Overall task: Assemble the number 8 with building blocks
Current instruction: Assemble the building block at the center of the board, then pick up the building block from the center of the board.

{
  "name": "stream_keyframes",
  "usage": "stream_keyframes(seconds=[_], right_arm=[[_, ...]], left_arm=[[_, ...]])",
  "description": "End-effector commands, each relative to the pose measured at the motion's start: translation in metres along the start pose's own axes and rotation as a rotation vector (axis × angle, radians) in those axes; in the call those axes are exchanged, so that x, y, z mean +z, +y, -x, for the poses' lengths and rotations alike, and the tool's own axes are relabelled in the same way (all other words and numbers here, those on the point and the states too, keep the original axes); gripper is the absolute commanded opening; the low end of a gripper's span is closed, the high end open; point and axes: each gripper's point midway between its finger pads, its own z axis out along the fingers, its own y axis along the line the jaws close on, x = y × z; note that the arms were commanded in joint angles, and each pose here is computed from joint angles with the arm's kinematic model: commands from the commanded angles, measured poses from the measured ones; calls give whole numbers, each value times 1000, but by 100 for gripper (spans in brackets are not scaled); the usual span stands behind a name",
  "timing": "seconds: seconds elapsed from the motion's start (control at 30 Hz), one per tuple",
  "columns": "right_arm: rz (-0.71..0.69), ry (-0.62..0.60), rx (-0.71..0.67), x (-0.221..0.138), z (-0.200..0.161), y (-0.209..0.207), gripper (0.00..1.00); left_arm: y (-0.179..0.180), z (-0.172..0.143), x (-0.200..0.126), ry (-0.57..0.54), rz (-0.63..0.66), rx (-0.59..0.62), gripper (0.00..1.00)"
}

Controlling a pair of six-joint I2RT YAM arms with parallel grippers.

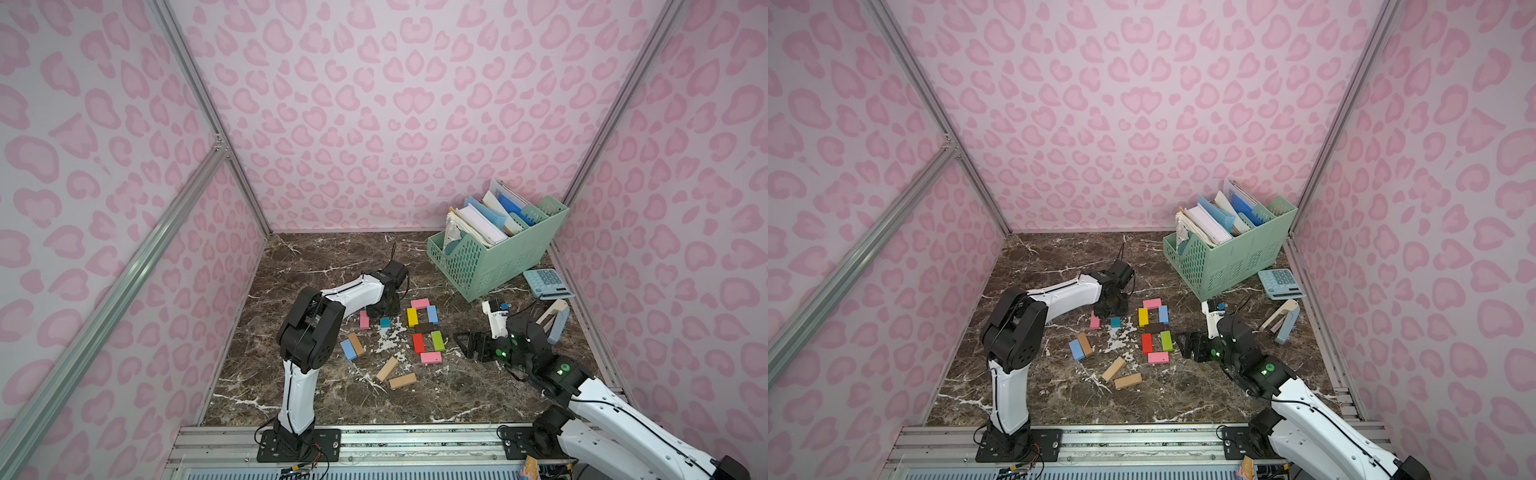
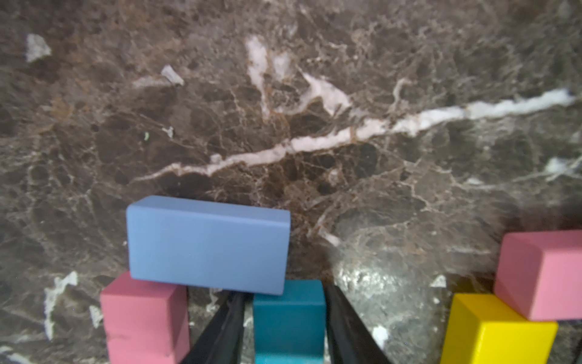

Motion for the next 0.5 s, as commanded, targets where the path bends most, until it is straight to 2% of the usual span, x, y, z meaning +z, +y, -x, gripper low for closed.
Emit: stream_keyframes(seconds=[0.0, 0.2, 0.47], right_arm=[[16, -18, 2, 0, 5, 4, 91], [21, -27, 8, -3, 8, 6, 91], [32, -37, 3, -5, 11, 10, 91]], left_arm=[[8, -9, -1, 35, 25, 7, 53], [2, 0, -22, -4, -17, -3, 65], [14, 12, -77, -107, -38, -2, 78]])
